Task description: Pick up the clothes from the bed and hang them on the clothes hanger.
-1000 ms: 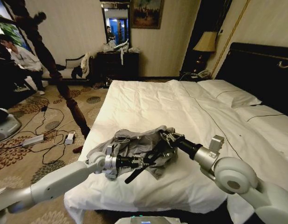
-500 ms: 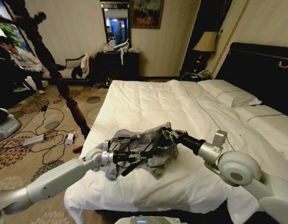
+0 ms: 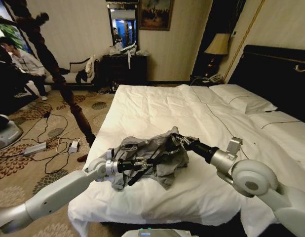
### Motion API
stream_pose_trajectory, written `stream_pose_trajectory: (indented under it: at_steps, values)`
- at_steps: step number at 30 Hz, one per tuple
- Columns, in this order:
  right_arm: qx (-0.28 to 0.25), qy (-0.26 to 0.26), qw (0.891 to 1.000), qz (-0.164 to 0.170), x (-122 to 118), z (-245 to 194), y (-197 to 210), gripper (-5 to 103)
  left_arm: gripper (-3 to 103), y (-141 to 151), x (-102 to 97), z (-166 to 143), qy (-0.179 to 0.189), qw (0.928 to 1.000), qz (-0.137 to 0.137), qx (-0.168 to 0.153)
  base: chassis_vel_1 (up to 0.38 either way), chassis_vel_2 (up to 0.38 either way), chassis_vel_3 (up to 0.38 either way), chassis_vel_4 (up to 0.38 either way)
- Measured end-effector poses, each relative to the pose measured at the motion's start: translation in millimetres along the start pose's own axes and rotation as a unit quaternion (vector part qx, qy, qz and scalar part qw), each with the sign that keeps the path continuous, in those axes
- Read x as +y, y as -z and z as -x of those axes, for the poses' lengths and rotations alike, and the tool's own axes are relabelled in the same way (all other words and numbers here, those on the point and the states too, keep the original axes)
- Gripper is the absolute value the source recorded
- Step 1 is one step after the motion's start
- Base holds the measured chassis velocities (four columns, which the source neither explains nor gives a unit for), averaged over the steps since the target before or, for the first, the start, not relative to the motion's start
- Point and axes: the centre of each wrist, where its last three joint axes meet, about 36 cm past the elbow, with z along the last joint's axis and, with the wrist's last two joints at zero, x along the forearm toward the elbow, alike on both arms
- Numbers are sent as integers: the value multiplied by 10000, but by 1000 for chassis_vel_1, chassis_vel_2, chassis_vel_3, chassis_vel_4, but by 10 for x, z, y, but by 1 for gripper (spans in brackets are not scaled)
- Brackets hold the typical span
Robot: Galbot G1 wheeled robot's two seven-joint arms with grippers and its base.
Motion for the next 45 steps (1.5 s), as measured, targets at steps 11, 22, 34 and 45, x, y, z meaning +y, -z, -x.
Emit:
stream_pose_trajectory:
  at_steps: [11, 22, 34, 45]
  values:
    - [-15, 65, 9996, 290, 123, -19, -161, 0, 23, -8, 13, -23, 46, 9998, -7, -205, 0, 0, 0, 0]
    - [137, 262, 9982, 517, 427, -123, -419, 0, 23, 55, 38, 0, 141, 9989, -16, -454, 0, 0, 0, 0]
    - [368, 254, 9986, 282, 535, -181, -611, 0, 23, 146, -6, 62, 145, 9984, -15, -549, 0, 0, 0, 0]
    - [522, -119, 9974, -475, 517, -235, -796, 29, 23, 199, -47, 21, 191, 9977, 14, -645, 0, 0, 0, 0]
